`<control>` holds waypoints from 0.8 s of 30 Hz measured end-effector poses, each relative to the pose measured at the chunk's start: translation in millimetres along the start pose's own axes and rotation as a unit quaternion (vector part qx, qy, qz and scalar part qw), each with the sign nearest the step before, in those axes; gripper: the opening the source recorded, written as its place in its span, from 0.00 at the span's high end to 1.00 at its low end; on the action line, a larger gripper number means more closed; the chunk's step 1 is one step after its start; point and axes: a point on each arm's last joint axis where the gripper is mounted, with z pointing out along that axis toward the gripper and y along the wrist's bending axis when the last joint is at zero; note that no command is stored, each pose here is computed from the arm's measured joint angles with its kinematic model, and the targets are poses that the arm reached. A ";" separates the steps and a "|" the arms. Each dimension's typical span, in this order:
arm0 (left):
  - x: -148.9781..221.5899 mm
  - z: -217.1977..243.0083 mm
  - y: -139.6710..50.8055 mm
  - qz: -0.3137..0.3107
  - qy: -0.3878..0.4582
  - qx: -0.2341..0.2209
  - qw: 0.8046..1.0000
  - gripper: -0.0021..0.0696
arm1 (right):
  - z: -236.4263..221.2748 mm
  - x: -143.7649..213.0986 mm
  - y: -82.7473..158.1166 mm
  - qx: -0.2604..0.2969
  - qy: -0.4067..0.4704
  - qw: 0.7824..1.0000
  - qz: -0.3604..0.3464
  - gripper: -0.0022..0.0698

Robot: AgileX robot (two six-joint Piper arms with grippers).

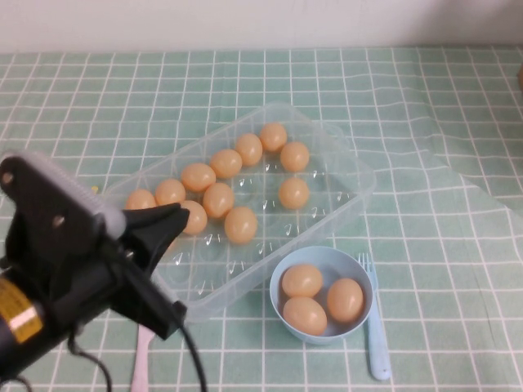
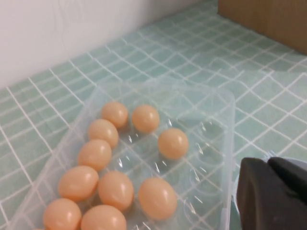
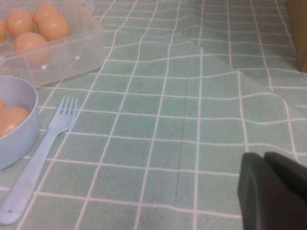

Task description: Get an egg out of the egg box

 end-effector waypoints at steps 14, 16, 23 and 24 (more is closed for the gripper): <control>73.3 -104.7 28.8 -0.036 -0.186 -0.240 0.952 0.98 | 0.0 0.0 0.0 0.000 0.000 1.000 0.000 0.99; 85.9 -115.3 26.6 -0.035 -0.211 -0.277 0.937 0.98 | 0.0 0.0 0.0 0.000 0.000 1.000 0.000 0.99; 113.5 -120.5 21.4 -0.048 -0.217 -0.308 0.925 0.98 | 0.0 0.0 0.0 0.000 0.000 1.000 0.000 0.99; 116.1 -119.3 21.4 -0.055 -0.206 -0.307 0.928 0.98 | 0.0 0.0 0.0 0.000 0.000 1.000 0.000 0.99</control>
